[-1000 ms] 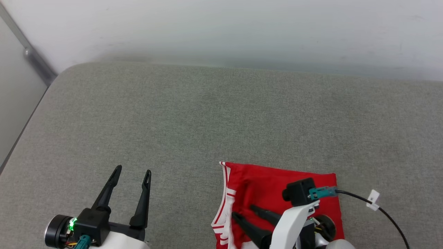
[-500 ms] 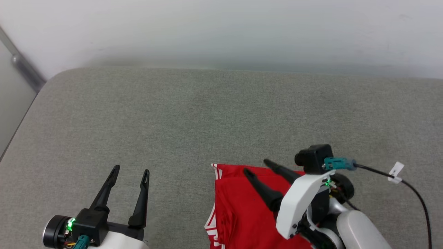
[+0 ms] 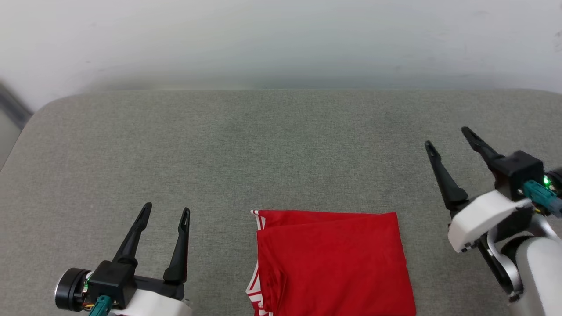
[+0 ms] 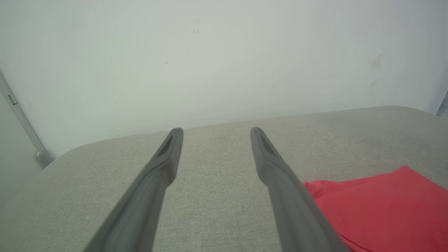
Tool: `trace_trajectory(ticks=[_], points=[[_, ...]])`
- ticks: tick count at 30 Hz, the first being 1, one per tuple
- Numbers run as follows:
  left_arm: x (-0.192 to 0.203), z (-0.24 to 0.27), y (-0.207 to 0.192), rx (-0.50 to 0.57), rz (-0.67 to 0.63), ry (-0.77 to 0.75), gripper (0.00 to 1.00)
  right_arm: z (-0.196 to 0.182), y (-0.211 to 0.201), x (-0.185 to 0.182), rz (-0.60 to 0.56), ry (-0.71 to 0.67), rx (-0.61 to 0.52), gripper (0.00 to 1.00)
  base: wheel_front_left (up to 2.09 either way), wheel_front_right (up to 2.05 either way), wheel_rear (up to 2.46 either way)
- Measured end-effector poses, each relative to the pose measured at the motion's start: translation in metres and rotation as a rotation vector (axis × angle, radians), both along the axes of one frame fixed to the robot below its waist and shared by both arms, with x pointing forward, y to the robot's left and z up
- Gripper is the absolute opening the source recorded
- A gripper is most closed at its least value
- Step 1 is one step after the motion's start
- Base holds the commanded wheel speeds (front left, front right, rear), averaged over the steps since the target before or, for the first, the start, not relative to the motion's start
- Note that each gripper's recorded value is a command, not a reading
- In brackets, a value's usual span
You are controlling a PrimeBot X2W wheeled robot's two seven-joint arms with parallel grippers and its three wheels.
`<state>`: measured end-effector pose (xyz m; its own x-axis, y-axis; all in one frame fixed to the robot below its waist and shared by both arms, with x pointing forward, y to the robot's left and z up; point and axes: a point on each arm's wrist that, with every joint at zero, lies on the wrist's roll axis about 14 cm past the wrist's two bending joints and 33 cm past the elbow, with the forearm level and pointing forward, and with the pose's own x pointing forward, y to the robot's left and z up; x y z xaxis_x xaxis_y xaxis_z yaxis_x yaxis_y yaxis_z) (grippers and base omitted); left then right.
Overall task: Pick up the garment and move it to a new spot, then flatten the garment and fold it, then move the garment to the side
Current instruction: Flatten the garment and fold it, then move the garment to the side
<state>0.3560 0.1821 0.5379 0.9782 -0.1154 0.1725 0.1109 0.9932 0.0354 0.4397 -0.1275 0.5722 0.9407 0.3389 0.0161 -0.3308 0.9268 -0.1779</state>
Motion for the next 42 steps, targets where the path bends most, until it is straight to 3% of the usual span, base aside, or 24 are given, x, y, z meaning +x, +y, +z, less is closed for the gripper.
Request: trace_trajectory(ticks=[10, 31, 37, 42], points=[[0.007, 0.007, -0.007, -0.032, -0.016, -0.023, 1.0, -0.003, -0.046, -0.028, -0.149, -0.097, 0.105, 1.0, 0.0, 0.0, 0.0], [0.006, 0.009, -0.011, -0.048, -0.027, -0.029, 1.0, -0.017, -0.03, -0.047, -0.157, -0.1, 0.187, 1.0, 0.0, 0.0, 0.0], [0.007, 0.005, -0.011, -0.044, -0.026, -0.014, 1.0, -0.034, -0.027, -0.044, -0.158, 0.015, 0.167, 1.0, 0.0, 0.0, 0.0], [0.007, -0.003, -0.01, -0.046, -0.024, 0.009, 1.0, -0.067, -0.018, -0.049, -0.117, 0.262, 0.131, 1.0, 0.0, 0.0, 0.0]])
